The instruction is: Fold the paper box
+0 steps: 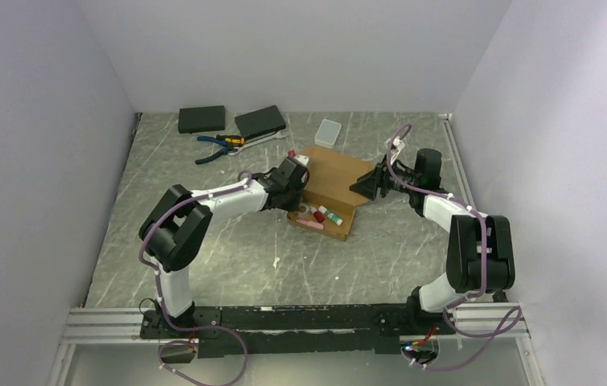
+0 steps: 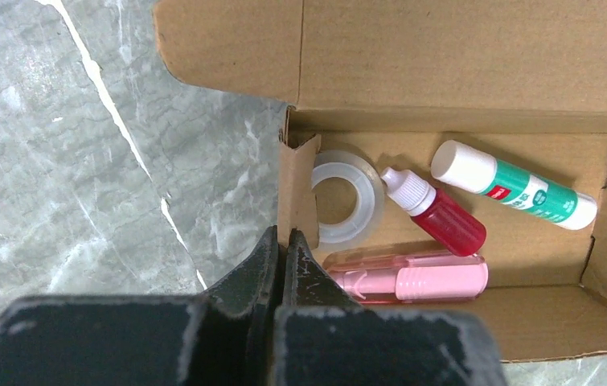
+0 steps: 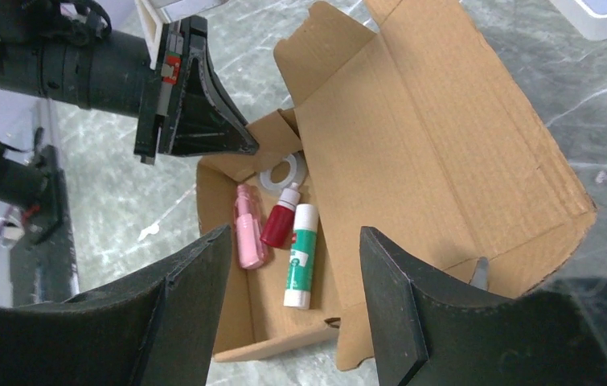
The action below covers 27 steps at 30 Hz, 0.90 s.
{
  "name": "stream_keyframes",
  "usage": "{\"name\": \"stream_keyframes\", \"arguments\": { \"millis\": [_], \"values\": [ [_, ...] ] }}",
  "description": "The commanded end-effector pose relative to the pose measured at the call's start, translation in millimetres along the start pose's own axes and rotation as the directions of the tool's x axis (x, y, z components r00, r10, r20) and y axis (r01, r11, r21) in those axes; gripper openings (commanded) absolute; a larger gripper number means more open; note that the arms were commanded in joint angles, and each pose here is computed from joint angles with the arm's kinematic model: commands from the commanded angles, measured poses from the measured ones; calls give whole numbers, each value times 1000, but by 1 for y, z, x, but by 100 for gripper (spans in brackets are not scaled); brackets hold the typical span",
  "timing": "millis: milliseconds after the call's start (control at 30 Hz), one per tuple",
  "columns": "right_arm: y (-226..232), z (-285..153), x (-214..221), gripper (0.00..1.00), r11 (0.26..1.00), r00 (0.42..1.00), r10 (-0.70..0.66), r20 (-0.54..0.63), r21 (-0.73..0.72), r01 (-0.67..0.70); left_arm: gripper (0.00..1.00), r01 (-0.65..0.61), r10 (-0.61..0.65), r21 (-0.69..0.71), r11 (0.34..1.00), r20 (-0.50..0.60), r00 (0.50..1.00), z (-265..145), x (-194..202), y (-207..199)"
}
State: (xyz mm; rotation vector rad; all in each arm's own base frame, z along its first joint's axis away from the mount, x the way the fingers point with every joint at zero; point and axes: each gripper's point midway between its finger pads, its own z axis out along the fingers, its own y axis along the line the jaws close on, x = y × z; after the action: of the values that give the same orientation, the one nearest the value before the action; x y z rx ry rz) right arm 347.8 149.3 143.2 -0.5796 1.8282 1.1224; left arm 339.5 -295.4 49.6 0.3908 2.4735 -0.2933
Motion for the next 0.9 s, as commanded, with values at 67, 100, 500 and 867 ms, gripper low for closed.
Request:
{"name": "stream_keyframes", "arguments": {
  "millis": [67,100,500,867],
  "values": [
    [12,-19,-41,63,936,937,-348,-18,52,348,0,15,-14,-28,999,24,1000,-8,0,7],
    [14,-23,-43,64,914,916,-399,-33,64,401,0,28,-27,-20,999,26,999,-9,1,6],
    [79,11,-5,12,822,831,-554,-56,-193,535,0,169,-173,105,980,33,984,-23,6,-6],
    [65,109,50,0,985,945,-169,-279,-10,173,0,286,-291,148,947,15,957,-32,17,-9]
  ]
}}
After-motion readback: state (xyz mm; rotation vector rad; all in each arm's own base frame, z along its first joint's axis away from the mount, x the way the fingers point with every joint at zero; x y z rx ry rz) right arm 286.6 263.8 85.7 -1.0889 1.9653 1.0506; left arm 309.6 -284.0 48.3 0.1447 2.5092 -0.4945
